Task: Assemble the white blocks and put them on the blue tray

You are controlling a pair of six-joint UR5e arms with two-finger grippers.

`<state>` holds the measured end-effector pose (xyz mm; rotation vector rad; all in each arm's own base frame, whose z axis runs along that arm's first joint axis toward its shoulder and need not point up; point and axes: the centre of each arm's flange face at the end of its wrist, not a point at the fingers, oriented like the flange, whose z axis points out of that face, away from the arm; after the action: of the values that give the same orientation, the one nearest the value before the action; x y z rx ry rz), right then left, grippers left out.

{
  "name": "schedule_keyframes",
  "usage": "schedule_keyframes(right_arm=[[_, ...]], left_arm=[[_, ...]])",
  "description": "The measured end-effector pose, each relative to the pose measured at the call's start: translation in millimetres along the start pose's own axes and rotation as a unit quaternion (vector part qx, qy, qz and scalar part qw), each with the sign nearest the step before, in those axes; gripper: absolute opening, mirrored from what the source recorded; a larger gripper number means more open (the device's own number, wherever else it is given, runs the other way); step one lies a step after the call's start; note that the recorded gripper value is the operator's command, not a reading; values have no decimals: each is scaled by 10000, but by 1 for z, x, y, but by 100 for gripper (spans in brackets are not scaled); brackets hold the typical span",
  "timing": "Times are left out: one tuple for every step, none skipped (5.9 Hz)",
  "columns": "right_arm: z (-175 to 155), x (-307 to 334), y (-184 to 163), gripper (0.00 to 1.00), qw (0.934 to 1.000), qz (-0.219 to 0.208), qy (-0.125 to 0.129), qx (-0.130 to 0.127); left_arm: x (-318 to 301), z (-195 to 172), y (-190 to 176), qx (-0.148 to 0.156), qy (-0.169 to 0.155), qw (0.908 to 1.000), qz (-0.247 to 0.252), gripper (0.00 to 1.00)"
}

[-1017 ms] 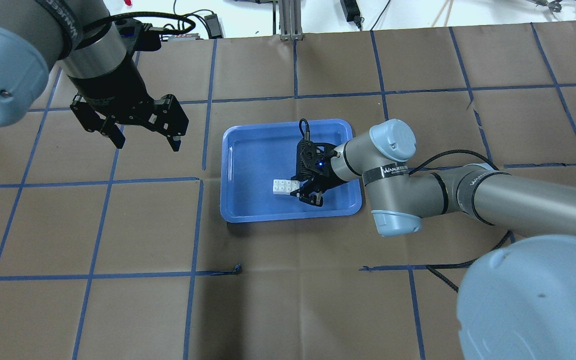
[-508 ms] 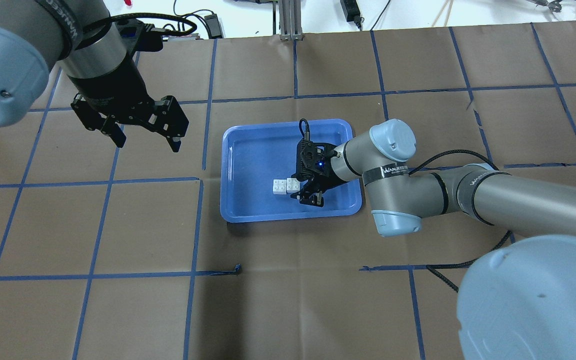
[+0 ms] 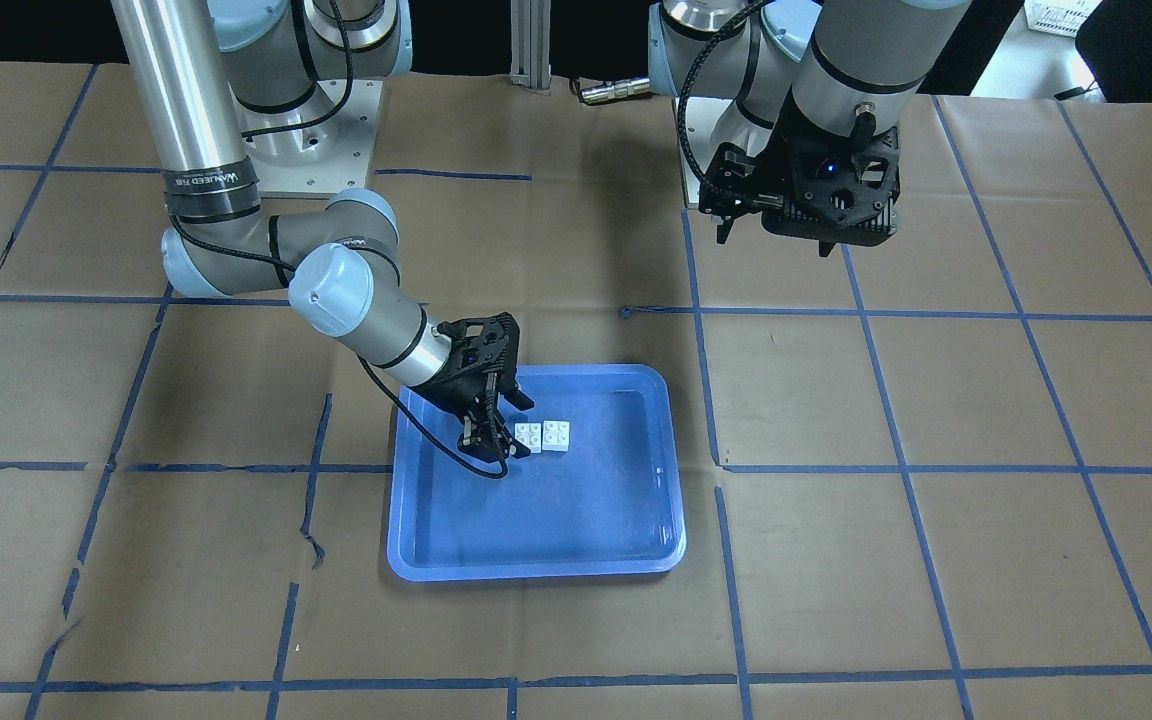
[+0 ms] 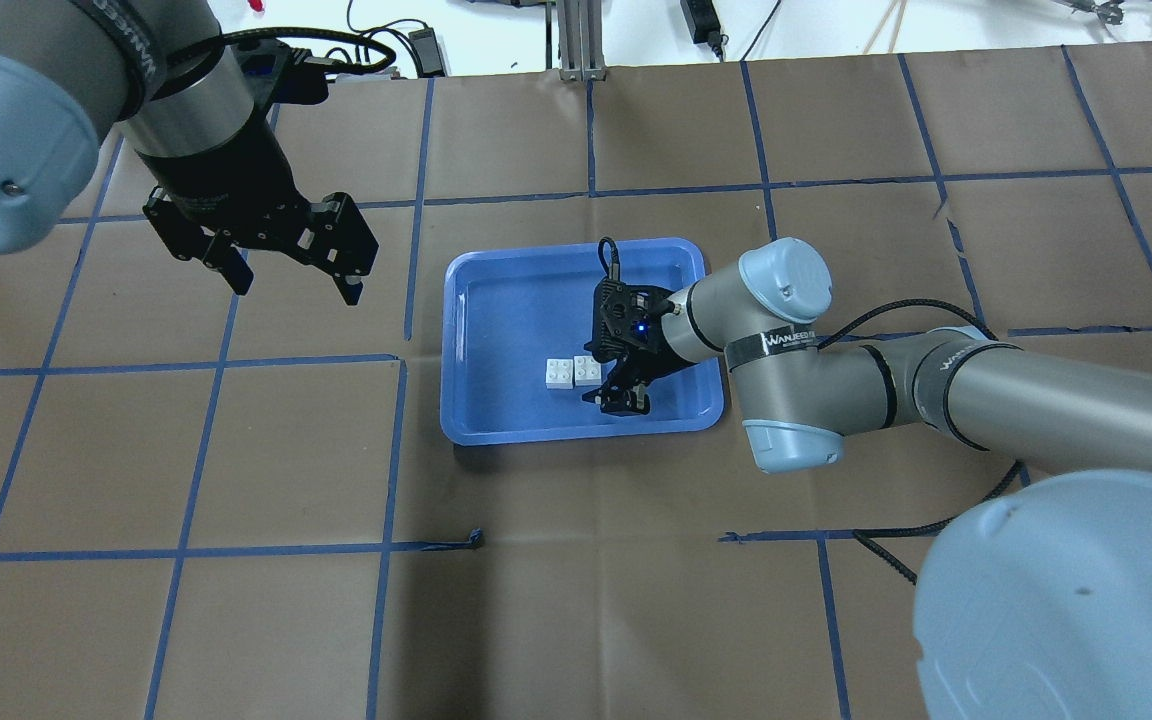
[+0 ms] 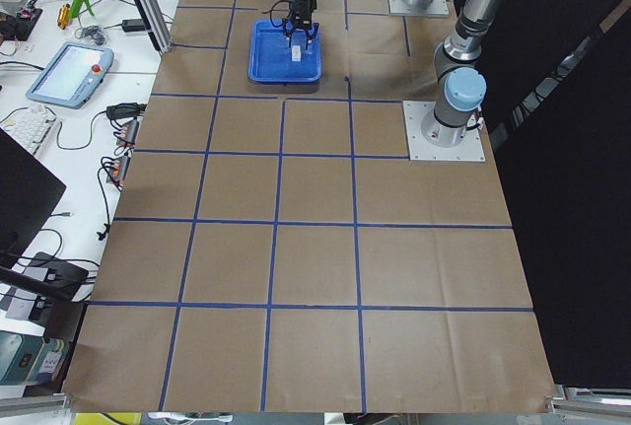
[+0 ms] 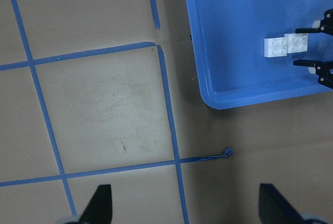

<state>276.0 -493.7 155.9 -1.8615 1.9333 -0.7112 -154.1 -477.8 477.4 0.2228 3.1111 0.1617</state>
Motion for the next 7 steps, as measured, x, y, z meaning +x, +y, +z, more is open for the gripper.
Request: schedule_keyframes(right_arm=[[-2,2,-2,100,9999,105,31,2],[-5,5,-4,100,9998,196,75,-4],[-9,9,-6,100,9997,223,137,-24],[-17,16,-8,100,9994,294,180,-53],[-31,24,-10,100,9986,465,160,-173],[-56,34,-18,100,9965,701,53,-449],[-92,45,-31,100,9907,1016,-66,-901]], left_arm=[[0,3,1,-25,1,10000,4,99],[0,6,2,-57,6,10000,8,99],[0,7,2,-68,8,10000,10,99],[0,8,2,-73,9,10000,10,99],[0,8,2,-77,7,10000,11,99],[0,8,2,-79,6,10000,11,99],[0,9,2,-83,6,10000,11,99]])
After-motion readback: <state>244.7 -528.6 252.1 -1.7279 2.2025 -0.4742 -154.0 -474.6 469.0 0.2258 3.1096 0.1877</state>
